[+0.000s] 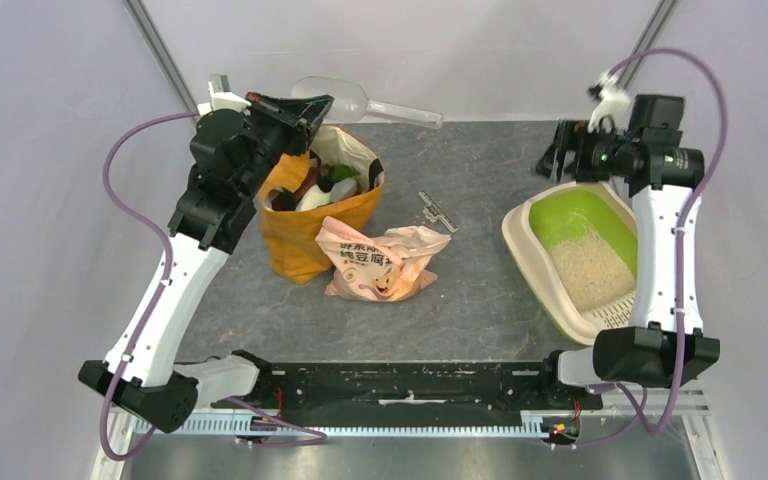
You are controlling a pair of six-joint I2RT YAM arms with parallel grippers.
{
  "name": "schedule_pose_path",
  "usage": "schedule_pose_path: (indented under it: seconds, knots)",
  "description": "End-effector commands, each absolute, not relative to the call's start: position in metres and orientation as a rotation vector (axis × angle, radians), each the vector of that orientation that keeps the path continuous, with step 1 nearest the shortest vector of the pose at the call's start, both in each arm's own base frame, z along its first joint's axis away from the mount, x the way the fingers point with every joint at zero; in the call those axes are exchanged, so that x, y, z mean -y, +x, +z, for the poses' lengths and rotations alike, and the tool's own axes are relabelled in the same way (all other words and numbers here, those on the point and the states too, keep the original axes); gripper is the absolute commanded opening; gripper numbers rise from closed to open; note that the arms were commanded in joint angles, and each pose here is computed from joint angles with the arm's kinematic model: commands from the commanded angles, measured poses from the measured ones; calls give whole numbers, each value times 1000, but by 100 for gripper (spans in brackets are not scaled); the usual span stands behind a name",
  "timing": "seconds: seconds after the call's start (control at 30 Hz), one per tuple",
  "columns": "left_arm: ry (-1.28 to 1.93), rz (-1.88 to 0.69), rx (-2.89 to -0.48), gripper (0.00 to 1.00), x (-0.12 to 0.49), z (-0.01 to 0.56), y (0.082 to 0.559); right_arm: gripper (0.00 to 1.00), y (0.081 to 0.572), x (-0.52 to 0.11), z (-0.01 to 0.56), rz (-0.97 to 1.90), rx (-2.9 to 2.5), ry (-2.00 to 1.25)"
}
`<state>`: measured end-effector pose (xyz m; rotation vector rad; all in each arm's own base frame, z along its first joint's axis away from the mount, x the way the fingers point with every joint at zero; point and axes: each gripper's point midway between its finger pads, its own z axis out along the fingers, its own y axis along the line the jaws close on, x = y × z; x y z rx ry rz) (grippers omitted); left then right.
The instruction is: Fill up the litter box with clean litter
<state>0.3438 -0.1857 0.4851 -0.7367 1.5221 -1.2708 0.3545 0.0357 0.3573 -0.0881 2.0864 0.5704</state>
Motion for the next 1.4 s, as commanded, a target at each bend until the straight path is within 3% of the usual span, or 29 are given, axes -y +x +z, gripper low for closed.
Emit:
schedule_pose_path:
  seconds: [0.0, 0.37, 0.53, 0.8, 1.03, 1.13, 1.23, 1.37]
  knots:
    - [-673, -1304, -1448, 2, 186, 510, 341, 86, 277, 5, 247, 282, -2576, -370]
    - [-668, -1300, -1460, 2, 186, 506, 340, 77, 266, -5, 157, 313, -2768, -493]
    - [-664, -1302, -1457, 2, 186, 508, 338, 62, 279, -19, 139, 306, -2770, -563]
    - [-666, -1302, -1458, 2, 186, 507, 339, 30, 307, -50, 139, 323, -2708, -669]
    - [-663, -1296, -1463, 2, 187, 506, 341, 26, 335, -80, 145, 343, -2647, -688]
    - [-660, -1291, -1467, 2, 187, 505, 341, 29, 344, -89, 145, 350, -2636, -694]
    - [-657, -1281, -1479, 2, 187, 501, 341, 62, 346, -95, 160, 392, -2622, -686]
    - [-627, -1273, -1494, 2, 189, 495, 339, 86, 332, -110, 225, 523, -2489, -653]
